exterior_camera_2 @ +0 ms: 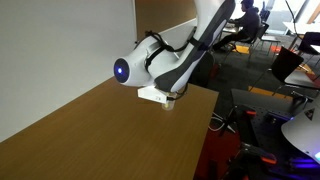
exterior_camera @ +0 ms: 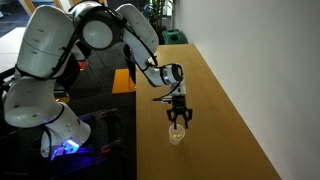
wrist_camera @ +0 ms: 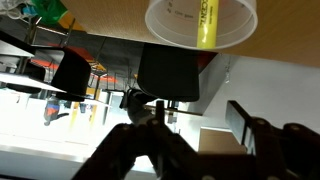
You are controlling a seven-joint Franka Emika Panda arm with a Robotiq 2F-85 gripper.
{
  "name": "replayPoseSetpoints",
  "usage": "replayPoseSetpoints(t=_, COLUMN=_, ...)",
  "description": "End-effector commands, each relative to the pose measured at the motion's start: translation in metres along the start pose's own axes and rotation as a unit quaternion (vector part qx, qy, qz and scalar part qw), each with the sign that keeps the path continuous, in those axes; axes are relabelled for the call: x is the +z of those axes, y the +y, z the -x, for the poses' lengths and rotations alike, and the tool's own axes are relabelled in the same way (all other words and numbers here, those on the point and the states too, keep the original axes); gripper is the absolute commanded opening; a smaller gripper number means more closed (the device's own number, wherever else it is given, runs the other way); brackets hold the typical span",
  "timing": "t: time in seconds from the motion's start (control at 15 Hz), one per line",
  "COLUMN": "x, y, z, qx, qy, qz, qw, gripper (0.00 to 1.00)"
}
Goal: Put the yellow object in the cup
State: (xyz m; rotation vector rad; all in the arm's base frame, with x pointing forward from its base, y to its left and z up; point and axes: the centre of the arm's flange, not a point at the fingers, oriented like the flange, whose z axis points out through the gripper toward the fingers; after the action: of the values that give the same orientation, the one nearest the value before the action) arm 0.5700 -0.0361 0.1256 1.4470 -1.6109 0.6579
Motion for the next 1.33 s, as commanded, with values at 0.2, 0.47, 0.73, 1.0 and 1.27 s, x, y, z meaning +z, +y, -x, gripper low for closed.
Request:
replayPoseSetpoints(t=0.2, x=-0.028, y=0.019, z=-0.025, qx=0.027, qy=-0.005, qz=-0.001, qw=0.9996, gripper=1.00)
replayPoseSetpoints(t=0.47, x=-0.051, y=0.028, z=-0.042, qx=0.033, qy=-0.048, qz=-0.037, qw=0.9976, gripper=1.00)
replayPoseSetpoints(t=0.73, x=-0.080, y=0.040, z=-0.059, qx=0.009, qy=-0.111, qz=-0.106, qw=0.9882, gripper=1.00)
replayPoseSetpoints(t=1.0, x=-0.112, y=0.051, z=-0.072, qx=-0.055, qy=-0.155, qz=-0.188, qw=0.9683, gripper=1.00)
replayPoseSetpoints(t=1.27, x=-0.137, y=0.062, z=-0.087, qx=-0.128, qy=-0.197, qz=-0.259, qw=0.9370, gripper=1.00)
